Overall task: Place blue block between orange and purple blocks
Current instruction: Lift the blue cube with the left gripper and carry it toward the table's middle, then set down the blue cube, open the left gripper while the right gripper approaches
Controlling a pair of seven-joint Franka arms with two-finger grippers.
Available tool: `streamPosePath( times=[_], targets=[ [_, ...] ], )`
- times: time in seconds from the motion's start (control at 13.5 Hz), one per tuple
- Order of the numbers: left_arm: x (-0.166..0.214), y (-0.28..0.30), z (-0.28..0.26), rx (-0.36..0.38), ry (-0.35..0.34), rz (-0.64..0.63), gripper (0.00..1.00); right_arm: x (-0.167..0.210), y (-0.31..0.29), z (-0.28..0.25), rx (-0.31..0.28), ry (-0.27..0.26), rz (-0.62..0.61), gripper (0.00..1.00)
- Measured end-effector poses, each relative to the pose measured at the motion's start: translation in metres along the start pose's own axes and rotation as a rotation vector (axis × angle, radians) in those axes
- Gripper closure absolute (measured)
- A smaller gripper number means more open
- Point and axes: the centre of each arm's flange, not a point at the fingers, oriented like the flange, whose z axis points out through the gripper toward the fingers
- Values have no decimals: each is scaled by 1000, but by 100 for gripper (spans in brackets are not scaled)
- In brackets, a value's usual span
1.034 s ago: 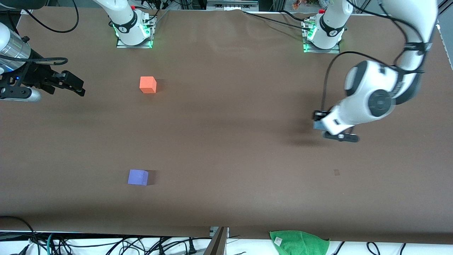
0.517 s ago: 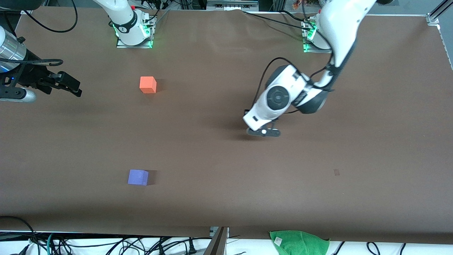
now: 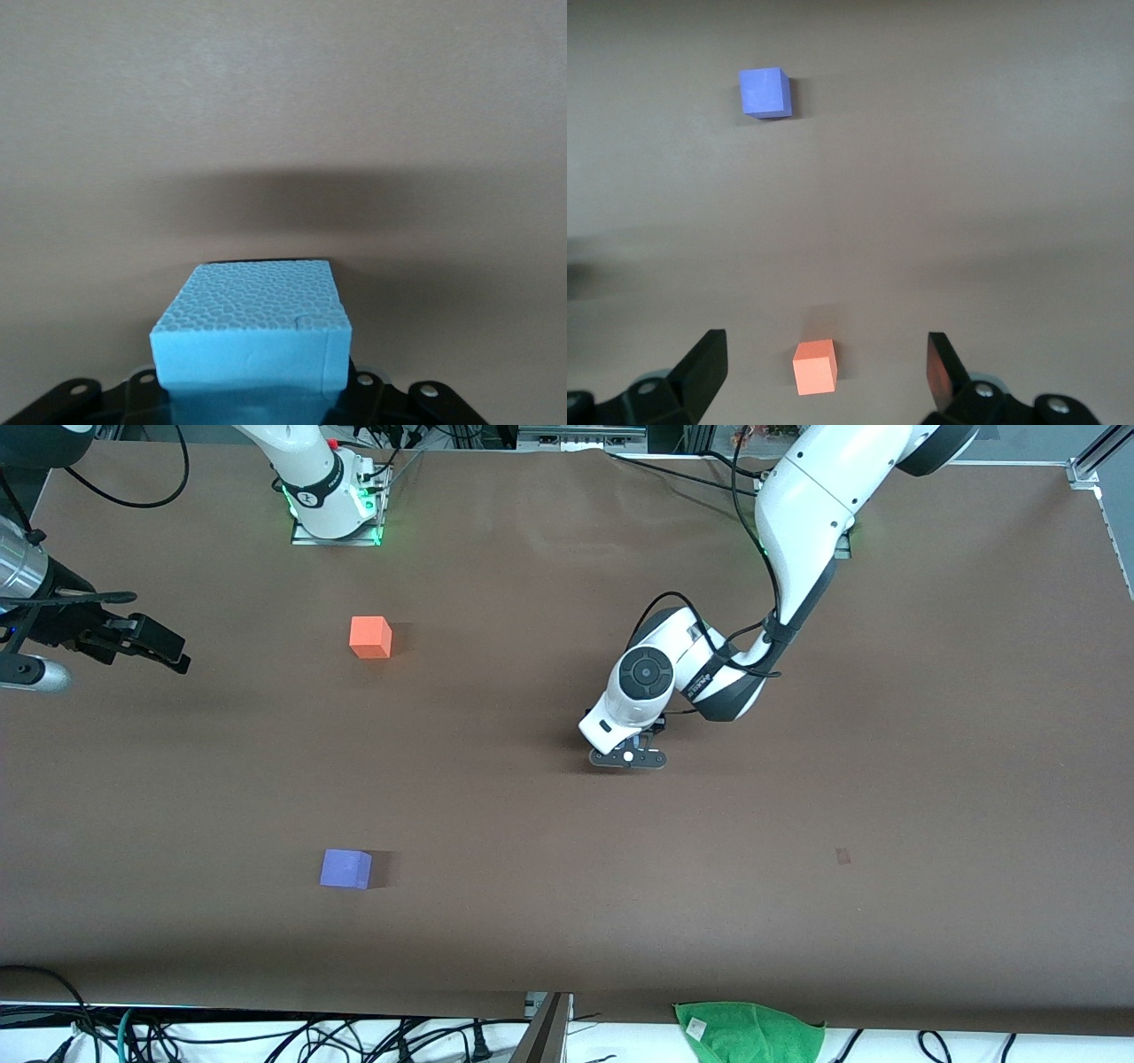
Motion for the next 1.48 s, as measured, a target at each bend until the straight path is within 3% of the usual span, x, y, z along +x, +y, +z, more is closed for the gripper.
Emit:
streamPosePath(
  times=[0.3,0.67,0.96,1.26,1.48],
  targets=[
    [-9,15,8,-7,8,-21,41,1,0,0,0,2,1,0],
    [-10,18,7,-6,9,-26,0,6,-1,0,6,35,2,0],
    [-6,17,-49,33,14,-32,0,21,-10,21,3,41,-6,0],
    [-21,8,-153,72,36,-57,0,22,-30,33,-3,26,-38,0],
    [-24,-39,-236,98,42,-110,0,18,-69,49,-41,8,-109,0]
  ],
)
